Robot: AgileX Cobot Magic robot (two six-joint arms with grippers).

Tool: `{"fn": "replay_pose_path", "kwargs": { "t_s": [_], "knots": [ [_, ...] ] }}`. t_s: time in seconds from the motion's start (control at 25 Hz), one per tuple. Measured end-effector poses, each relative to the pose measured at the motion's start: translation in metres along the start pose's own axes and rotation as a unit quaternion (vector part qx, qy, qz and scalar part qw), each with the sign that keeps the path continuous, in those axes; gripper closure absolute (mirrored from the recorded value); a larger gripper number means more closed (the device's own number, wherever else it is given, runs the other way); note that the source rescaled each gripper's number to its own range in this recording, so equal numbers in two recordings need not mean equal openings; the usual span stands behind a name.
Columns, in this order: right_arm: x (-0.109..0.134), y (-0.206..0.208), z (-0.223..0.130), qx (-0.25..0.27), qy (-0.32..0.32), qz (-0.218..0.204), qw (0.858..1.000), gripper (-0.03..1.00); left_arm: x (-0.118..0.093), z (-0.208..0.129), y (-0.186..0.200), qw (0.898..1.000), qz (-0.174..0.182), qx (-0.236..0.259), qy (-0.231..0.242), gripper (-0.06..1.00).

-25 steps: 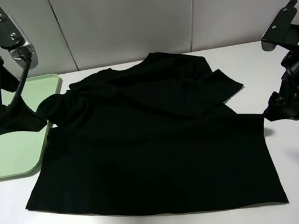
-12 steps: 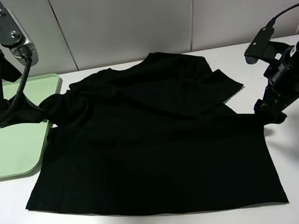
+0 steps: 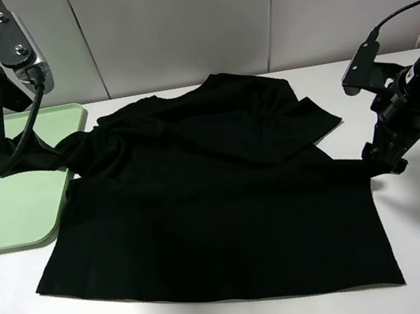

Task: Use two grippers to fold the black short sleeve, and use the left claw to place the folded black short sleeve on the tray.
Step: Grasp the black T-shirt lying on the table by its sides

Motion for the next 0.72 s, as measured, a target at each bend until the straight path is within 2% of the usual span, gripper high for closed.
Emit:
{"fn": "replay_pose_path", "kwargs": {
  "t_s": [0.2, 0.72],
  "knots": [
    [0.002, -0.014, -0.003, 0.017, 0.003, 0.012, 1.000, -0.03, 0.000, 0.000, 0.000, 1.000, 0.000, 0.000, -0.001, -0.03],
    [0.002, -0.031, -0.002, 0.017, -0.001, 0.013, 1.000, -0.03, 0.004, 0.002, 0.000, 1.000, 0.018, -0.011, -0.006, -0.03]
  ]
}}
Point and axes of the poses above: a point on each arm's last joint axis where the gripper is mounted, y pointing back along that axis away from the gripper, x along the wrist's bending axis when the last joint is at zero, z = x × y, the point moved 2 cm from there along -y, pointing out along that axis toward the gripper, and after that the axes turned 11 degrees about -y, right-handed, at the moved point
